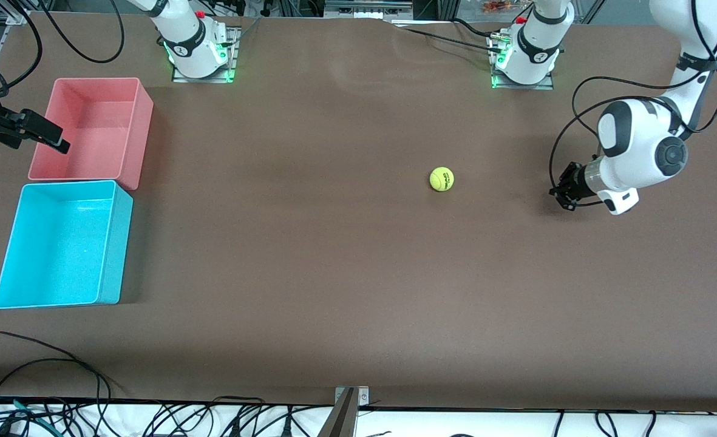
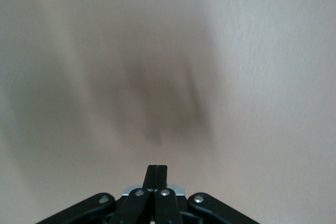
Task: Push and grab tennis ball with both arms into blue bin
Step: 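Push the tennis ball again with the left gripper toward the table middle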
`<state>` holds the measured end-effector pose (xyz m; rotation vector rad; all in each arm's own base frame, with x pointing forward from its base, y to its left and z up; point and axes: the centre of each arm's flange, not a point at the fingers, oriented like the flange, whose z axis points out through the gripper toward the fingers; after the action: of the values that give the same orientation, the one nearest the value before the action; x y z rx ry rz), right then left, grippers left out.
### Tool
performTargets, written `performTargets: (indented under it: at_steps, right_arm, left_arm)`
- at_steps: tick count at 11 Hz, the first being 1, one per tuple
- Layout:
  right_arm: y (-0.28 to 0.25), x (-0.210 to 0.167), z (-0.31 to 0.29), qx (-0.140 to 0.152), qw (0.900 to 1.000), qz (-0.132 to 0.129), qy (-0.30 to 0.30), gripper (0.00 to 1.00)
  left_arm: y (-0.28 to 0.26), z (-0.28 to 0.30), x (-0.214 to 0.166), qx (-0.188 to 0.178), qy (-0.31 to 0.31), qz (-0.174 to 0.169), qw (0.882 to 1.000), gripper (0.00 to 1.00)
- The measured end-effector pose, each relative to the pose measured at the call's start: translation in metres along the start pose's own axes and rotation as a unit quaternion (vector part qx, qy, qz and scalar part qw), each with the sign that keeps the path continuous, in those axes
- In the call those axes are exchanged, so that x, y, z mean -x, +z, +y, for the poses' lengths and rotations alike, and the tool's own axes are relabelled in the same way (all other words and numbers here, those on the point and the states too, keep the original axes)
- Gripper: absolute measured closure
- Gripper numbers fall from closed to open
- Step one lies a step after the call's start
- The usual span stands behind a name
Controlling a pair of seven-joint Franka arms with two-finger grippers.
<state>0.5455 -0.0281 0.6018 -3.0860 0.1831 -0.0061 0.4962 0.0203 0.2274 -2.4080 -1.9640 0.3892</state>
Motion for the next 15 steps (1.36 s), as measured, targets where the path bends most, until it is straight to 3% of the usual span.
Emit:
performTargets:
  at_steps: [4, 6, 15]
  right_arm:
    - [0.001, 0.0, 0.0, 0.0, 1.0, -0.003, 0.001, 0.0]
    - [0.001, 0.0, 0.0, 0.0, 1.0, -0.003, 0.001, 0.0]
    - [0.003, -0.001, 0.0, 0.001, 1.0, -0.004, 0.001, 0.0]
  left_arm:
    - [0.021, 0.011, 0.122, -0.002, -0.036, 0.0, 0.999, 0.99]
    - [0.026, 0.008, 0.164, -0.005, -0.048, 0.0, 0.999, 0.99]
    - [0.081, -0.004, 0.227, 0.005, -0.071, -0.017, 0.997, 0.99]
